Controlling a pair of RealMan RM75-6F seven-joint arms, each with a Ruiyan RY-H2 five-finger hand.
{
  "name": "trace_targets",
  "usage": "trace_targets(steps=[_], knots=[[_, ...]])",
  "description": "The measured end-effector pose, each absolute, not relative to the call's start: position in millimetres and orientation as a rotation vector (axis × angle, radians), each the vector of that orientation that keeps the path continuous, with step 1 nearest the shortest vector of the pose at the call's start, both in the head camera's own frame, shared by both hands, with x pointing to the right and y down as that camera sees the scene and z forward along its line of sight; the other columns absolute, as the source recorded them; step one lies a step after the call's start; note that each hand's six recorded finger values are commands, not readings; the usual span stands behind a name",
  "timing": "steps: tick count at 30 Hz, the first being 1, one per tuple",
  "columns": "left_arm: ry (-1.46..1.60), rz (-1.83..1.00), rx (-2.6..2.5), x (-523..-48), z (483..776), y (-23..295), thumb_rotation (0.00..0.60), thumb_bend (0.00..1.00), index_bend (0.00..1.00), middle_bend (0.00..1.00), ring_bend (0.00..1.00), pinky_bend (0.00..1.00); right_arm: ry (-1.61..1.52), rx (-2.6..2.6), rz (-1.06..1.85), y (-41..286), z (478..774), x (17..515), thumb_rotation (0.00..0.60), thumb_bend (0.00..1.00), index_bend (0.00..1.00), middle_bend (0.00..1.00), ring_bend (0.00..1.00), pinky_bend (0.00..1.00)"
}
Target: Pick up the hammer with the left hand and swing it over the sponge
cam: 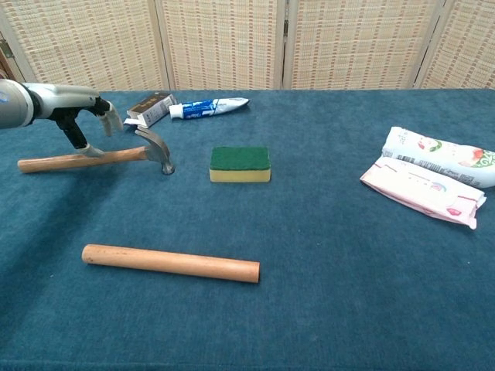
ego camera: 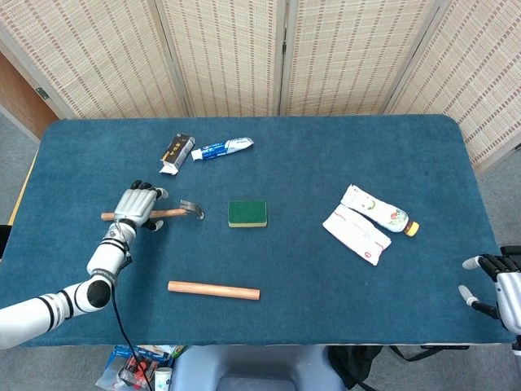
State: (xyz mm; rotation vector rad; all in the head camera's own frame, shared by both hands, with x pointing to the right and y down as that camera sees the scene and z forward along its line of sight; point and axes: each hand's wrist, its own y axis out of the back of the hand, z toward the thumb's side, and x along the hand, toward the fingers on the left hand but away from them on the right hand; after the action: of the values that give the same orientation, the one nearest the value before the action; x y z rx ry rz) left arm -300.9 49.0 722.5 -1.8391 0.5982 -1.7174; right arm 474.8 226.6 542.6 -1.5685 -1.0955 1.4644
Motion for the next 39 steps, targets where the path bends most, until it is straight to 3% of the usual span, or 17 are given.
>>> trace_targets(steps=[23, 39], knots=[[0.547, -1.761, -1.863, -282, 753, 56, 0.6, 0.36, 0.35, 0.38, 0.17, 0.0, -1.102, -1.555, 1.495, 231, 542, 480, 0.6, 0.22, 0.42, 0.4, 0.34, 0.38], [0.519, -1.751, -1.856, -278, 758, 57, 0.6, 0.47, 0.4, 0.44, 0.2, 0.0, -1.106, -1.551, 1.504, 233, 542, 482, 0.6, 0.22, 0.42, 0.4, 0.34, 0.38]])
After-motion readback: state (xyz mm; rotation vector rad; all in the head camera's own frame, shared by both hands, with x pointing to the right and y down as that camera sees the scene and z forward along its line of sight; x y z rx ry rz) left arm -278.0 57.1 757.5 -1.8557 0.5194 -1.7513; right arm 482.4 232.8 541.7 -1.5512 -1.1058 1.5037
